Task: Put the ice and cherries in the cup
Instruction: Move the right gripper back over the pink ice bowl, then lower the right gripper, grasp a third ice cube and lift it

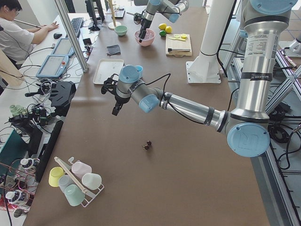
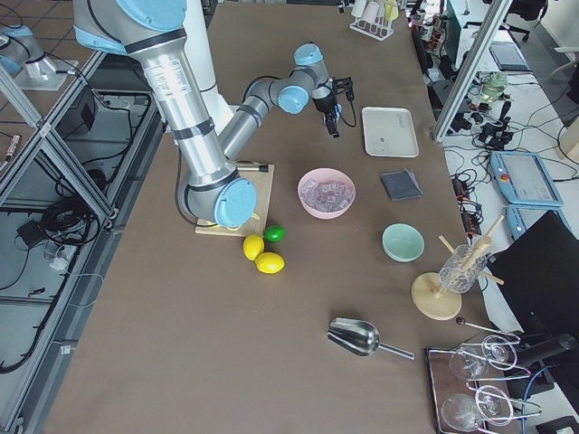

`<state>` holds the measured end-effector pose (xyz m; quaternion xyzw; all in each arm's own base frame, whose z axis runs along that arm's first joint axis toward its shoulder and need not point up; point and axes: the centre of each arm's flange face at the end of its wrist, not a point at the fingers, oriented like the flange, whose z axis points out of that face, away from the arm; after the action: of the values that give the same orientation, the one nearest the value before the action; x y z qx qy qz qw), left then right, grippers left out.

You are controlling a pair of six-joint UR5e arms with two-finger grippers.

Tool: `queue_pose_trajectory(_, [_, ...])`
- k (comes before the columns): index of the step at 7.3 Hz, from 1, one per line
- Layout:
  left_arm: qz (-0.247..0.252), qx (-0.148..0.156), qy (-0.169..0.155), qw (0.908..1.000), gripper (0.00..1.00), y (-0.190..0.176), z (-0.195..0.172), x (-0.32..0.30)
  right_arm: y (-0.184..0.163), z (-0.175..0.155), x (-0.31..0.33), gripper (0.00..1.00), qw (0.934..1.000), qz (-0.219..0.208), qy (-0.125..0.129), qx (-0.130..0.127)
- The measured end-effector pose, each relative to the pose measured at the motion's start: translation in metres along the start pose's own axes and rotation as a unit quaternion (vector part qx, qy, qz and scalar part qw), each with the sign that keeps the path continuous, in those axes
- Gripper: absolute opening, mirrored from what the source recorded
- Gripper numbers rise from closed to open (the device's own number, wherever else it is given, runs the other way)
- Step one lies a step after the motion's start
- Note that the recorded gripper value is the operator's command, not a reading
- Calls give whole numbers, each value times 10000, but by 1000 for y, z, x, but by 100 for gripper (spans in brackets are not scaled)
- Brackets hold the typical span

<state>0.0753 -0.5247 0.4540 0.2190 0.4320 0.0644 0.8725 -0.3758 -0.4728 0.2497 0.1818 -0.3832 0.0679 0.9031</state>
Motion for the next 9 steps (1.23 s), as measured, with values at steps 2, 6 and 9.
queue_pose_trajectory(2, [8,-2,-4,10000,99,0,0,0,2,18,46,100,9986,170,486,-131])
queue_pose_trajectory(6, [19,0,-4,10000,99,-1,1,0,19,45,116,99,9938,40,969,-535])
queue_pose_trajectory(9, [44,-7,10,10000,99,-3,3,3,40,62,148,91,9890,103,1216,-841])
